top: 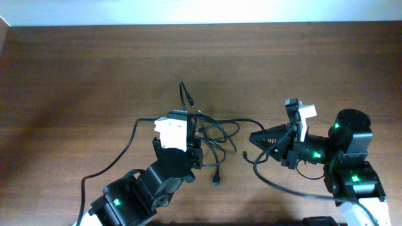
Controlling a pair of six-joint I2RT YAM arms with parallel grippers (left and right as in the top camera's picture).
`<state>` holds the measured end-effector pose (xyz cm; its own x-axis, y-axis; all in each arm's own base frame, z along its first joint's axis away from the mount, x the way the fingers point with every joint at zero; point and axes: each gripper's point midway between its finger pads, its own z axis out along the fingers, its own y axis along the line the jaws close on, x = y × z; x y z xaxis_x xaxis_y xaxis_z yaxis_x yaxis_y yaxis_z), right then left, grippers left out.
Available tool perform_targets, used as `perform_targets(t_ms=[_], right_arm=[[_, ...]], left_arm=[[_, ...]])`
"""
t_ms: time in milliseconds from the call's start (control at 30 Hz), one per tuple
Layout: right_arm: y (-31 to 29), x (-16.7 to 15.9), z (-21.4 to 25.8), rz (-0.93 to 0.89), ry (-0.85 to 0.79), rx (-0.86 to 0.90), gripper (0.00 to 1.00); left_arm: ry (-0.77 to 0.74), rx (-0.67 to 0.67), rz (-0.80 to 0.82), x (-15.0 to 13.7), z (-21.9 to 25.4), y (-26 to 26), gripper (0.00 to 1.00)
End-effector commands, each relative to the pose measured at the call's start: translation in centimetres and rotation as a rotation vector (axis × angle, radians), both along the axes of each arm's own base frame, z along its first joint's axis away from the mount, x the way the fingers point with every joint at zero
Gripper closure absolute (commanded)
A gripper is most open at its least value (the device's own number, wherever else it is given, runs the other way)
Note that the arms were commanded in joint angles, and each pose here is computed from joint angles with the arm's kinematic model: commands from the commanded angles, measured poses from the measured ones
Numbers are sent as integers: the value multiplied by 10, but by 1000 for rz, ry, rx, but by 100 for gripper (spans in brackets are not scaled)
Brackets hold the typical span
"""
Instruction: Untangle cables
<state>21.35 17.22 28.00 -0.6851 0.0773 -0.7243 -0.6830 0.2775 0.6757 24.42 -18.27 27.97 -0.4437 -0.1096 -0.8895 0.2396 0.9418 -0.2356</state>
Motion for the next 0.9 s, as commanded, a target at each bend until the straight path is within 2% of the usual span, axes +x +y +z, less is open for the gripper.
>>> perform_targets(t_ms=[0, 67, 133, 200, 267, 333, 367, 433, 633, 867], right_arm=[[-1, 8, -12, -16, 54, -13, 80], [0, 11, -16, -16, 73, -15, 71], [0, 13, -18, -15, 69, -18, 54], [0, 14, -19, -15, 76, -18, 33], [0, 14, -19, -14, 78, -18, 18], [0, 13, -20, -15, 86, -19, 12], [0, 13, -20, -14, 83, -20, 5], [0, 14, -20, -12, 65, -26, 1], [-5, 20, -32, -74, 105, -65, 1], [-31, 43, -74, -338, 288, -211, 1]], left_arm=[[-30, -6, 17, 1, 10, 5, 100], [-29, -5, 16, 1, 10, 5, 100], [-29, -5, 16, 1, 10, 5, 100], [-30, -5, 16, 1, 10, 5, 100], [-30, -6, 16, 1, 11, 5, 100], [-30, -6, 16, 1, 11, 5, 100], [-29, -6, 16, 1, 10, 5, 100], [-30, -6, 16, 1, 10, 5, 100], [-30, -8, 16, 1, 11, 5, 100], [-30, -10, 13, 1, 11, 5, 100]])
